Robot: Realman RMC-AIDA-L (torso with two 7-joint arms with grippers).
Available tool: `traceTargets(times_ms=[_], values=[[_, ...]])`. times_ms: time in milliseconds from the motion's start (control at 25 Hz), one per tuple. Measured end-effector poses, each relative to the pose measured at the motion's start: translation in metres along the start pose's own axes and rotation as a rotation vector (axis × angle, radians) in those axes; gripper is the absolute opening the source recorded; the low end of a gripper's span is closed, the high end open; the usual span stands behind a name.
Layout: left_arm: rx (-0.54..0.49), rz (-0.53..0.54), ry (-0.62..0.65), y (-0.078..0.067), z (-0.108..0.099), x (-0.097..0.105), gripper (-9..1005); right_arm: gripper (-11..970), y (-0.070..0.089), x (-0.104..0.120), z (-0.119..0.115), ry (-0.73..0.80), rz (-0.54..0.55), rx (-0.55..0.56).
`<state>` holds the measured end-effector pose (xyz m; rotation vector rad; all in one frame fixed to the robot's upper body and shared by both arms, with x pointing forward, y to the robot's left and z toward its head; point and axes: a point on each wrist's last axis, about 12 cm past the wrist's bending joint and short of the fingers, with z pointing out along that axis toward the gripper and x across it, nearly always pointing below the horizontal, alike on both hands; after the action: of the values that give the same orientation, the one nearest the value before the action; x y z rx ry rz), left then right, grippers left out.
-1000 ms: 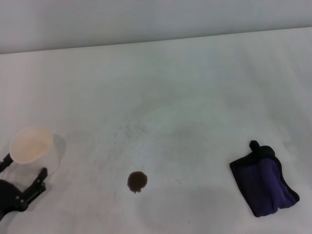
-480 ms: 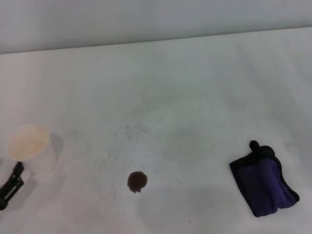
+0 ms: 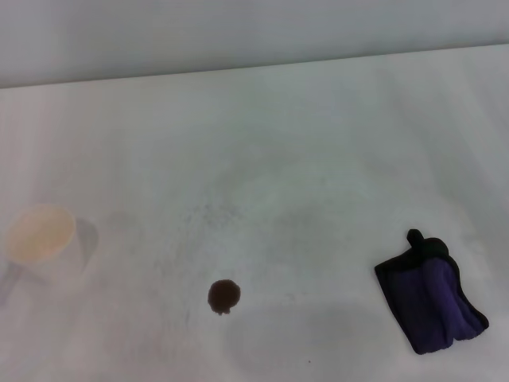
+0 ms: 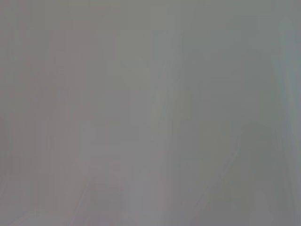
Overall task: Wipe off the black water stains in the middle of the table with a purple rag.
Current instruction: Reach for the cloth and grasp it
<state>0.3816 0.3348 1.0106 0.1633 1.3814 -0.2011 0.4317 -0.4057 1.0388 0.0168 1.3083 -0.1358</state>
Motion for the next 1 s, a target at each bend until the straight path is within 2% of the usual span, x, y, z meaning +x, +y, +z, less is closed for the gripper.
traceTargets(times_ms=[200, 320, 440, 480, 520, 720, 880, 1000], values=[[-0.054, 0.016, -0.059, 0.011, 0.013, -0.007, 893, 857, -0.001, -0.001, 0.002, -0.008, 0.003, 0.013], [-0.101, 0.026, -0.09, 0.018, 0.019, -0.01, 893, 856, -0.001, 0.0, 0.002, -0.005, 0.053, 0.014], [-0.159, 0.029, -0.111, 0.026, 0.027, -0.012, 893, 856, -0.004, 0.002, 0.005, 0.022, 0.179, 0.006], [-0.187, 0.033, -0.115, 0.031, 0.033, -0.013, 893, 855, -0.007, 0.002, 0.008, 0.043, 0.273, -0.004], [-0.187, 0.033, -0.115, 0.031, 0.033, -0.013, 893, 855, -0.007, 0.002, 0.008, 0.043, 0.273, -0.004], [-0.224, 0.032, -0.115, 0.039, 0.05, -0.013, 893, 854, -0.024, -0.004, 0.02, 0.143, 0.493, -0.098], [-0.221, 0.023, -0.085, 0.039, 0.066, -0.01, 893, 854, -0.036, -0.018, 0.031, 0.246, 0.534, -0.209], [-0.216, 0.016, -0.058, 0.039, 0.076, -0.006, 893, 853, -0.047, -0.034, 0.04, 0.34, 0.516, -0.294]])
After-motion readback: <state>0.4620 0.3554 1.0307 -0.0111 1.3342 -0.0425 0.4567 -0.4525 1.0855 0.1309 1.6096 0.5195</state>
